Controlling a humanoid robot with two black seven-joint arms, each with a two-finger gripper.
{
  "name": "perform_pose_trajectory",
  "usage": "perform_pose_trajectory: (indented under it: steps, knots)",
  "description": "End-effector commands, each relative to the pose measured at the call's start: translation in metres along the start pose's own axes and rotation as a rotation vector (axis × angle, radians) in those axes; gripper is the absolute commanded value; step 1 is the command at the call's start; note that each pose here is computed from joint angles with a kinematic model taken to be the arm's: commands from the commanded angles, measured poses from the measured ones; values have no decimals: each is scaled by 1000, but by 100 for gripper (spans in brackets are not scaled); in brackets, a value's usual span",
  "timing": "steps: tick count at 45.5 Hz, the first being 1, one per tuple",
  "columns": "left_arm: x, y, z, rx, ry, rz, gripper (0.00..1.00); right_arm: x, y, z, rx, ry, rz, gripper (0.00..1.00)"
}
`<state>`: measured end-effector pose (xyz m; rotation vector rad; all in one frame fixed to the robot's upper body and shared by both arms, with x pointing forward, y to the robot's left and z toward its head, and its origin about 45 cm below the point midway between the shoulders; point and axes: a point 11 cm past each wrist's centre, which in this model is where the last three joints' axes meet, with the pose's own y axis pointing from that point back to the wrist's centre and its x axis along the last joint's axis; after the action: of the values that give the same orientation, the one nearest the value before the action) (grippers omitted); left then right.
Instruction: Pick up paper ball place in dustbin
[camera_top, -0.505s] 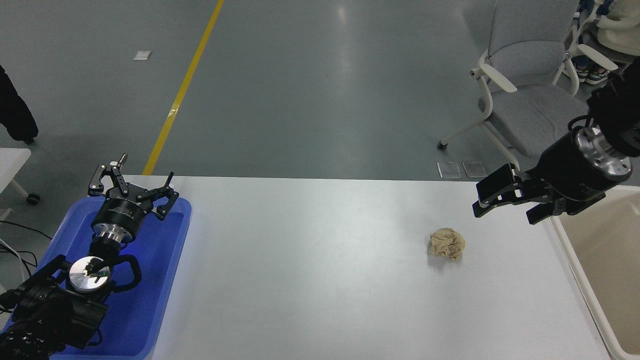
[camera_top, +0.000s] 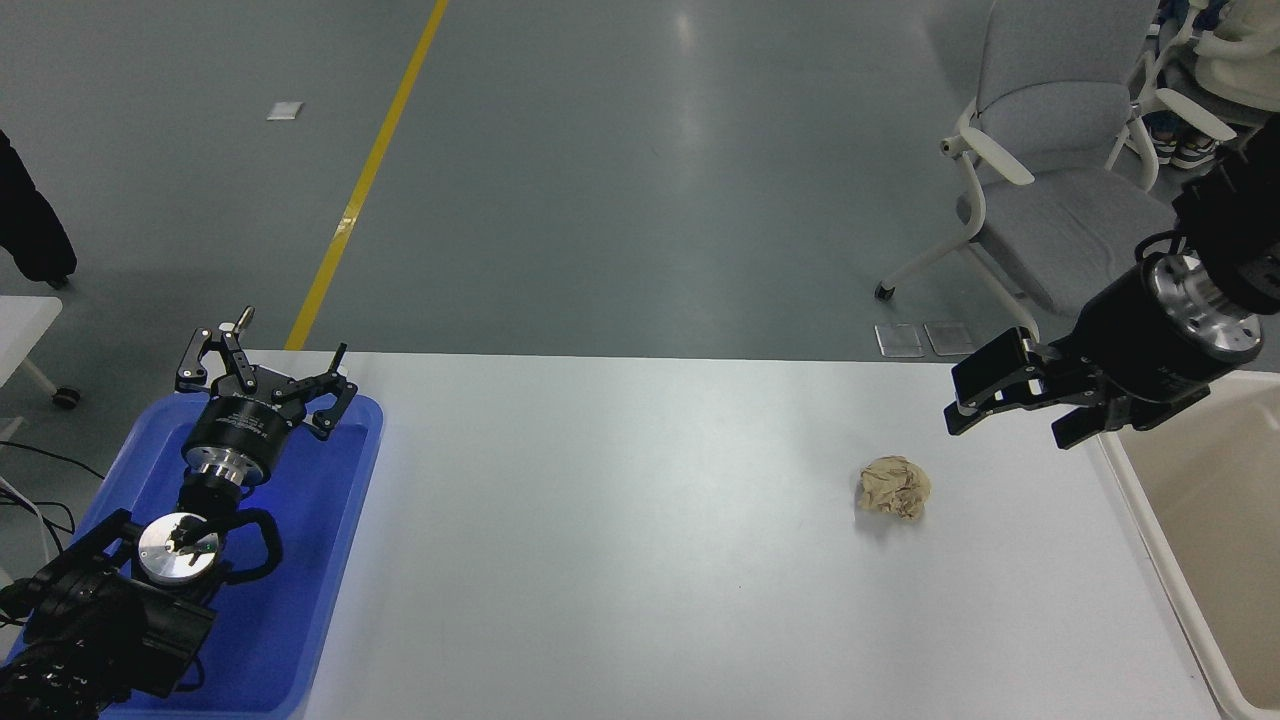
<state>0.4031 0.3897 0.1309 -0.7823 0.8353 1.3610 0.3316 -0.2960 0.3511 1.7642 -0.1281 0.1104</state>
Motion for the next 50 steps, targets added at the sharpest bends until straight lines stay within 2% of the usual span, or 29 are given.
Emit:
perform_pose_trajectory:
  steps: [1,22,40,50]
  knots:
    - [0,0,0,1,-1,0,100,2,-1,0,-3,2,3,100]
    - [0,0,0,1,-1,0,100,7,-13,0,-10,10,16,100]
    - [0,0,0,0,0,0,100,35,-17,-23,17,66,85,100]
    - [0,0,0,0,0,0,100,62,-30,-30,31,84,217,100]
